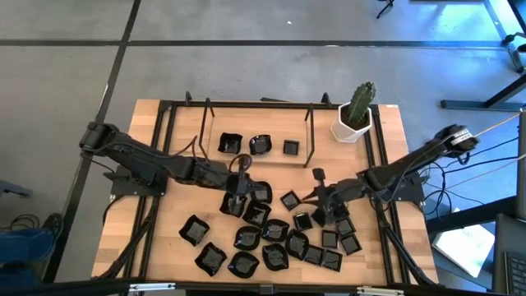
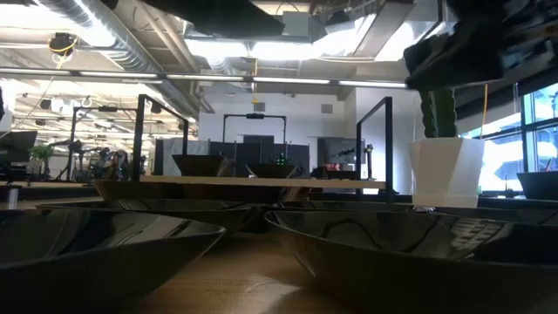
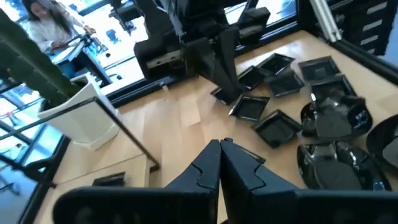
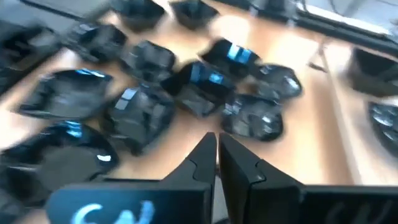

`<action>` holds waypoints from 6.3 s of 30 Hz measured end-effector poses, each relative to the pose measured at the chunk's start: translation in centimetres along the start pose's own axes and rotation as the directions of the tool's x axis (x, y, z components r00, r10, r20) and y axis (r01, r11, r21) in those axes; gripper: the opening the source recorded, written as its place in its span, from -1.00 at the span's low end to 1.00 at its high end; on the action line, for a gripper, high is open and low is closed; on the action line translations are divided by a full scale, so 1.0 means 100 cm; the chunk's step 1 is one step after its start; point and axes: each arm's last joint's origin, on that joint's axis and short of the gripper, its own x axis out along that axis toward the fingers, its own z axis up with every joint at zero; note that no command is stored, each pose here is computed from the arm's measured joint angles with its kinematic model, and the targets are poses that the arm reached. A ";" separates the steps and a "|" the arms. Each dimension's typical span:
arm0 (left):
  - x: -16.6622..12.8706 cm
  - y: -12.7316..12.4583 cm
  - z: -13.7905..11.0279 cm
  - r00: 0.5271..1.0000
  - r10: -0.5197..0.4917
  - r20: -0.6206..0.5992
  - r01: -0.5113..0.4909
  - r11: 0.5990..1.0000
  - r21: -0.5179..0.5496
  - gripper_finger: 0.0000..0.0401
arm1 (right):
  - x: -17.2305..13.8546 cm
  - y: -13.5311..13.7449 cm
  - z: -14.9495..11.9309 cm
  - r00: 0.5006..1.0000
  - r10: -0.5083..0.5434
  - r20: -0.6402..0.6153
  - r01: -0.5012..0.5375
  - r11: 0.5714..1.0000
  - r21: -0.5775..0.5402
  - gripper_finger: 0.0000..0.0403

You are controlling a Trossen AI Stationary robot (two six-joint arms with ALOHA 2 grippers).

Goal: Pick & Place Mini shaped plates
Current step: Stack the square plate on the top of the square plate on the shelf

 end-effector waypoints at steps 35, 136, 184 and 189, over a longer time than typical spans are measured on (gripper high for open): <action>-0.009 -0.012 -0.001 0.998 -0.022 -0.063 0.027 0.995 0.092 -0.98 | 0.053 0.009 0.030 0.884 -0.012 -0.468 0.025 0.999 0.022 -0.90; 0.192 -0.011 -0.050 0.739 -0.211 -0.639 0.333 0.940 0.076 -0.97 | -0.003 0.011 0.031 0.952 0.170 -0.254 -0.125 0.975 0.183 -0.88; 0.151 0.106 -0.022 0.765 0.130 -0.631 -0.116 0.991 0.062 -0.98 | -0.005 0.015 0.031 0.940 0.220 -0.259 -0.164 0.961 0.222 -0.88; 0.159 0.109 -0.031 0.763 0.134 -0.633 -0.131 0.990 0.052 -0.98 | -0.005 0.015 0.031 0.941 0.220 -0.255 -0.163 0.960 0.227 -0.88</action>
